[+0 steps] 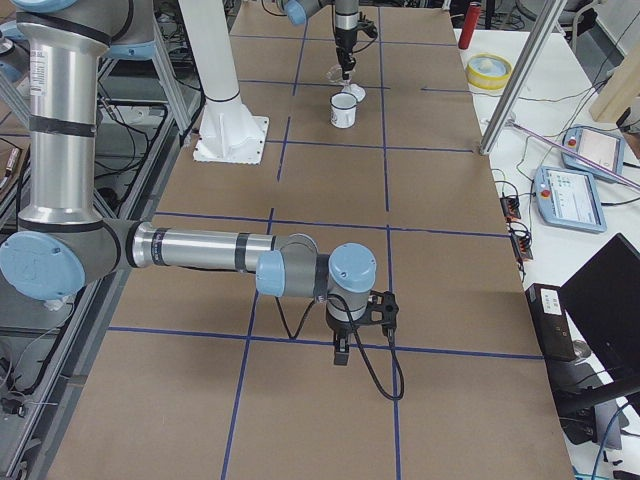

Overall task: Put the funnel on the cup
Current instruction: 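Carry the funnel with the left gripper to above the open mug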

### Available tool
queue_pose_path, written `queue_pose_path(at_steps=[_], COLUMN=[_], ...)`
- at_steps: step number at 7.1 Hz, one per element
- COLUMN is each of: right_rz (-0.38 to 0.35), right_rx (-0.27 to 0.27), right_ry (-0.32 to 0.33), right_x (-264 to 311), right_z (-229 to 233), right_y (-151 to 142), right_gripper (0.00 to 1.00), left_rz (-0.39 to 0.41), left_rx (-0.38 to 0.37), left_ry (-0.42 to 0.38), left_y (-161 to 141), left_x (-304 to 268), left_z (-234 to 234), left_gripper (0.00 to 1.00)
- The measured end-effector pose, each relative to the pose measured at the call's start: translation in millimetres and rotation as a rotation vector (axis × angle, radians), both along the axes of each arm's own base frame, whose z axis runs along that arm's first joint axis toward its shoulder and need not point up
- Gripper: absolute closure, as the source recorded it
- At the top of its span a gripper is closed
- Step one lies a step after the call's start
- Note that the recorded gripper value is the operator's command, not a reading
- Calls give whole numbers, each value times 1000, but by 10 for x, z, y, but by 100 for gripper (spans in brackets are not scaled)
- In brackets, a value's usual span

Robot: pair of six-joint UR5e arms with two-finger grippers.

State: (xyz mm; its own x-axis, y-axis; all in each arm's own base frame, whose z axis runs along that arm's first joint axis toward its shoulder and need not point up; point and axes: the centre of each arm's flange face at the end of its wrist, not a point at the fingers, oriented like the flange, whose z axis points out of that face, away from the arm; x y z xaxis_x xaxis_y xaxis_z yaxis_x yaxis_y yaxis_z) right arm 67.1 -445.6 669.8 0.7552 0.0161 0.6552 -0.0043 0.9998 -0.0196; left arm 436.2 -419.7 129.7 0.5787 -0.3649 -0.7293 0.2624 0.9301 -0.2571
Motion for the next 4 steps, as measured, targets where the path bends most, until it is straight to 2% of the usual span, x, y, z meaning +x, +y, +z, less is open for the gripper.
queue_pose_path(at_steps=[3,4], right_rz=[0,0], right_rx=[0,0], right_ry=[0,0], right_x=[0,0], right_z=[2,1], right_y=[2,1], right_gripper=[0,0], left_rz=[17,16], left_rx=[9,13], left_ry=[-40,-43], left_y=[43,32], left_x=[326,352], left_z=[51,47], left_gripper=[100,93])
